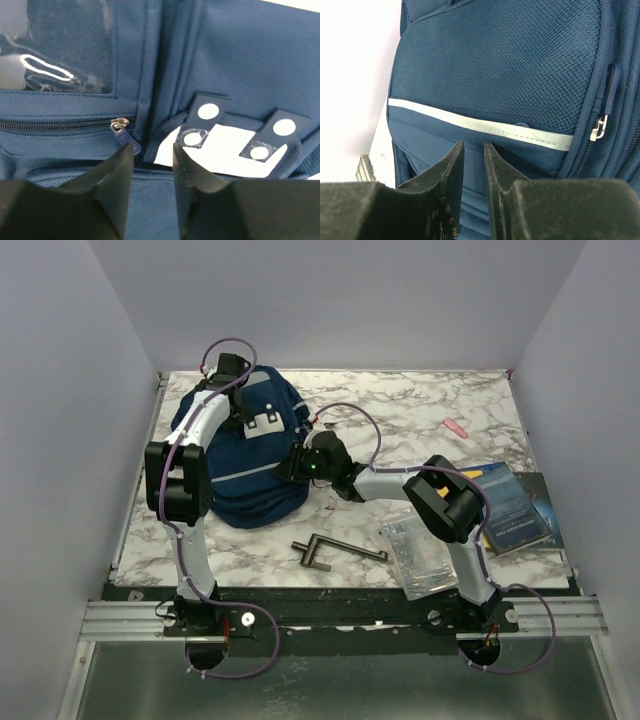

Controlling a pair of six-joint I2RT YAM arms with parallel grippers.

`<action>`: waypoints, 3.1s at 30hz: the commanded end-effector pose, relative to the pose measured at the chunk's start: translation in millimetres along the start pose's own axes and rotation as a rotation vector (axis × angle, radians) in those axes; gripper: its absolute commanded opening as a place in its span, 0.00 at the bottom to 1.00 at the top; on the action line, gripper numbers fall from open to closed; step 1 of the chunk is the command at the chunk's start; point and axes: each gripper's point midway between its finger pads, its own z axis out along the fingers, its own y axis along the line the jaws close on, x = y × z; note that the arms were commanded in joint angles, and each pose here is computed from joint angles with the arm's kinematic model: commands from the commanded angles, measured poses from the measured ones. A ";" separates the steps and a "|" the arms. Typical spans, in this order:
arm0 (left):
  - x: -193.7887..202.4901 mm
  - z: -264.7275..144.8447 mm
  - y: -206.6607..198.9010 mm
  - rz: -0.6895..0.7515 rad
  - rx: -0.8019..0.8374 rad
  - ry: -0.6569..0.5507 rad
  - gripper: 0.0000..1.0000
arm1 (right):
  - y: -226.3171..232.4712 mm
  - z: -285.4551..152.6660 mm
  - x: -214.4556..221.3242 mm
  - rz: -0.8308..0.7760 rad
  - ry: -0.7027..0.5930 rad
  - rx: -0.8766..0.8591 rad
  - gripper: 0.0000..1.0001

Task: Pack the student bag
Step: Zip the student bag at the center of the board, then adjust the student bag at the center of the board.

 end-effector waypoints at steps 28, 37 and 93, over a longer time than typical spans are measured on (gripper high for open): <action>-8.6 17.2 18.7 -0.244 0.005 0.089 0.03 | -56.1 -0.2 29.8 0.063 0.045 0.205 0.17; -11.4 -2.5 56.3 -0.181 0.083 0.141 0.00 | -90.0 -9.1 35.0 0.171 0.023 0.399 0.07; 122.5 -163.0 -11.5 0.135 0.838 0.152 0.76 | -407.0 -285.3 -222.7 -0.134 0.115 0.825 0.75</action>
